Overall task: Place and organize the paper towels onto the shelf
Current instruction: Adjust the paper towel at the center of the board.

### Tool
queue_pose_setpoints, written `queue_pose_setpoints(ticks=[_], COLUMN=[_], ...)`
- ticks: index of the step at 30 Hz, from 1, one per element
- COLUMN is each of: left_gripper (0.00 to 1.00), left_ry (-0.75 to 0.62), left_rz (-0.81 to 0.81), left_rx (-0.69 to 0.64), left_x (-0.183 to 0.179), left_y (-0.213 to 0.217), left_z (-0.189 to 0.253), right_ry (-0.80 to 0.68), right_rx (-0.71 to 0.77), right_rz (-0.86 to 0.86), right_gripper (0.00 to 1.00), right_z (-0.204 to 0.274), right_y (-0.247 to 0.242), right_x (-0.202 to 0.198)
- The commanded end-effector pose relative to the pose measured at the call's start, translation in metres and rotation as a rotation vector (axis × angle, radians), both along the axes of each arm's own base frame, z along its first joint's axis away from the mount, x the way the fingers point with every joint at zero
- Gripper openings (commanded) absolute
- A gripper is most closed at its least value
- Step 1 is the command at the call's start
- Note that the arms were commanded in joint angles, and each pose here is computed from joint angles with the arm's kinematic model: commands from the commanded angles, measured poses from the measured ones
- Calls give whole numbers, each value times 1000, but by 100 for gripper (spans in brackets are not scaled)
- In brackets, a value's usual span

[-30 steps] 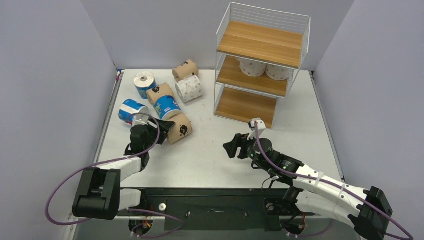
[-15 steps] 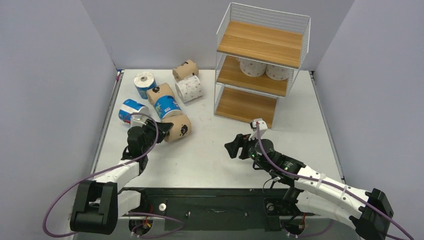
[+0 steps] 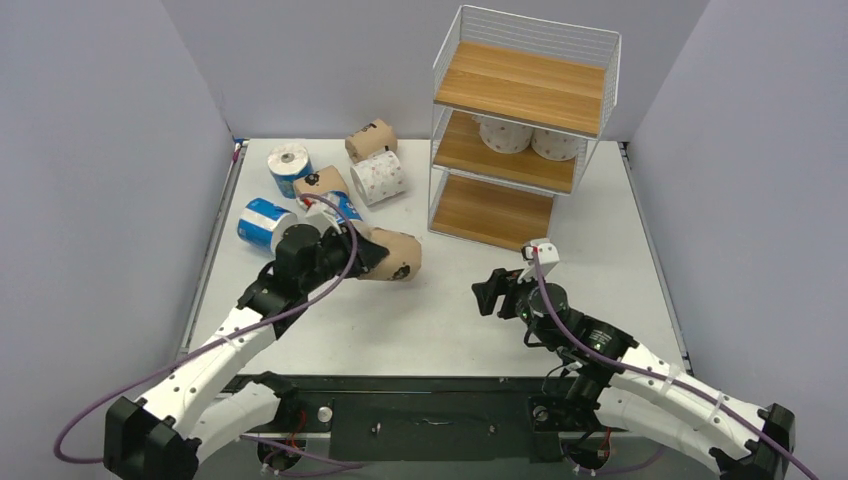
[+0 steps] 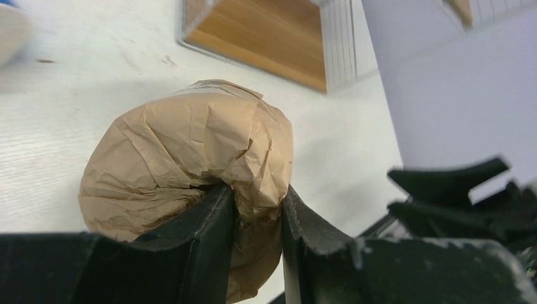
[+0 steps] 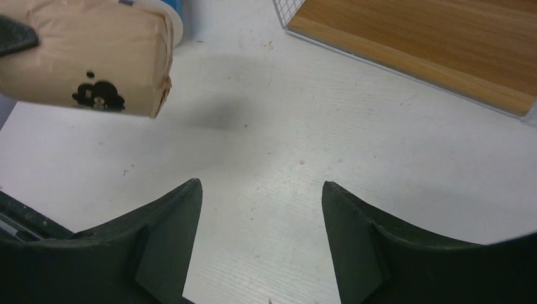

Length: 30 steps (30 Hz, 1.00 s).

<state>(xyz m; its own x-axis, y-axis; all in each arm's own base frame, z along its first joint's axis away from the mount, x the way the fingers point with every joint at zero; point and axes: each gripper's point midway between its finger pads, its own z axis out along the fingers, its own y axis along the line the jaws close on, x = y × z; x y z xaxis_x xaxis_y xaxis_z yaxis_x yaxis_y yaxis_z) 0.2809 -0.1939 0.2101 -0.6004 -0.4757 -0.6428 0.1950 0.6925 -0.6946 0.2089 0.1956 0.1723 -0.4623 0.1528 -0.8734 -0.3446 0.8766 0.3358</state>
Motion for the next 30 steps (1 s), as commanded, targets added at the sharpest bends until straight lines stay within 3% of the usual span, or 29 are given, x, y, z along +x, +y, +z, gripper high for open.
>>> queue_pose_setpoints(ticks=[1, 9, 15, 22, 30], left_gripper=[23, 24, 26, 29, 51], left_ry=[-23, -28, -58, -66, -72], left_rz=[-148, -340, -438, -479, -491], left_rx=[242, 573, 727, 799, 811], left_x=[-31, -65, -77, -79, -79], left_y=[-23, -81, -122, -143, -150], left_z=[2, -21, -38, -49, -53], right_ry=[-68, -62, -67, -73, -50], right_rx=[-34, -100, -61, -61, -85], right_rz=[-91, -257, -332, -362, -352], right_gripper=[65, 65, 65, 65, 71], right_z=[27, 29, 32, 33, 26], right_y=[-24, -59, -72, -83, -80], right_x=[7, 12, 12, 9, 9])
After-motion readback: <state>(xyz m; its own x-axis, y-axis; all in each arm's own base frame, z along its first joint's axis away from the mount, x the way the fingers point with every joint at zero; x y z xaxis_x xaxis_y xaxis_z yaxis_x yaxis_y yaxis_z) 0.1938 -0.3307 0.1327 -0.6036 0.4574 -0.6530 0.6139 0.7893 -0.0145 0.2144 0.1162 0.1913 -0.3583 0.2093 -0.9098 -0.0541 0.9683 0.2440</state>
